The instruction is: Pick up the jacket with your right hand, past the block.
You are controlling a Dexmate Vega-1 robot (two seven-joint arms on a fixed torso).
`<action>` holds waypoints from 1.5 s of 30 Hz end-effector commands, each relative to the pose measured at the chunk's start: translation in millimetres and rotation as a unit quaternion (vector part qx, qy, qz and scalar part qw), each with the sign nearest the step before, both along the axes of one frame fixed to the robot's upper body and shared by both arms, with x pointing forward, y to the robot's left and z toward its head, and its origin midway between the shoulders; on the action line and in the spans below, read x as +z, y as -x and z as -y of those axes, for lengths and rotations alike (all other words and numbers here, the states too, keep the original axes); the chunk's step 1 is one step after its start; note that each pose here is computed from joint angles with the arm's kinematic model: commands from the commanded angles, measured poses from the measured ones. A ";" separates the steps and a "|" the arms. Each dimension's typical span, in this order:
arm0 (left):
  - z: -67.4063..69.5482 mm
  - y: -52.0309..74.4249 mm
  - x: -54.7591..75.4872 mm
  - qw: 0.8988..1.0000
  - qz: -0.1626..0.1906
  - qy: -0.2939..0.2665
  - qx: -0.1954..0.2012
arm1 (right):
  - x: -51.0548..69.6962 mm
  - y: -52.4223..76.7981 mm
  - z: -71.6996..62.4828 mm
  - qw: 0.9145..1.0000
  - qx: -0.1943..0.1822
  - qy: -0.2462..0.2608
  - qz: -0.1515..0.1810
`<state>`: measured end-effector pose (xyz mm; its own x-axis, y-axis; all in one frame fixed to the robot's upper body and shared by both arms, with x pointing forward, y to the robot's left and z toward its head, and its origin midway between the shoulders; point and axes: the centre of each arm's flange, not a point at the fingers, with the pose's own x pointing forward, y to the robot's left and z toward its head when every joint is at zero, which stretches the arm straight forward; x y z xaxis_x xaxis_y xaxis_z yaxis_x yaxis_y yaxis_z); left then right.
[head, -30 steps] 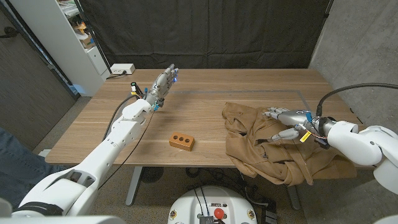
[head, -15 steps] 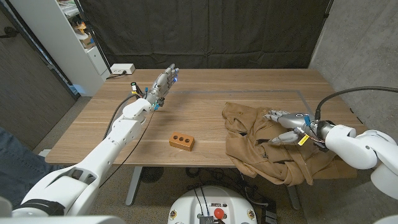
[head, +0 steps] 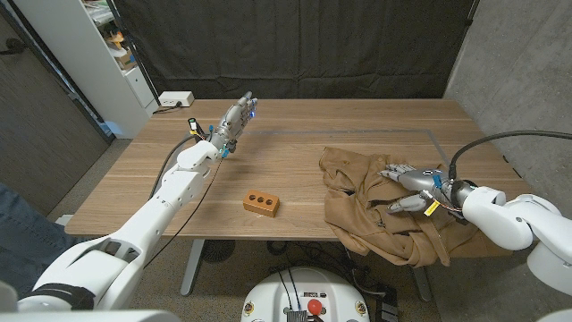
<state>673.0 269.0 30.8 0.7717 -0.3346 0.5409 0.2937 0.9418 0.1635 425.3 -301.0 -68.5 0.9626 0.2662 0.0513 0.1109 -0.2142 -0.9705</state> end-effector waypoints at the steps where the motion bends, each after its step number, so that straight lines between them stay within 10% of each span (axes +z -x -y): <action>1: 2.7 -2.7 -0.2 1.000 -0.004 -0.004 0.000 | -22.8 -8.3 -3.2 1.000 -0.006 0.013 -0.018; 45: 3.9 2.9 -5.5 1.000 -0.010 -0.008 0.004 | -90.4 -60.8 15.7 0.998 -0.054 0.017 -0.027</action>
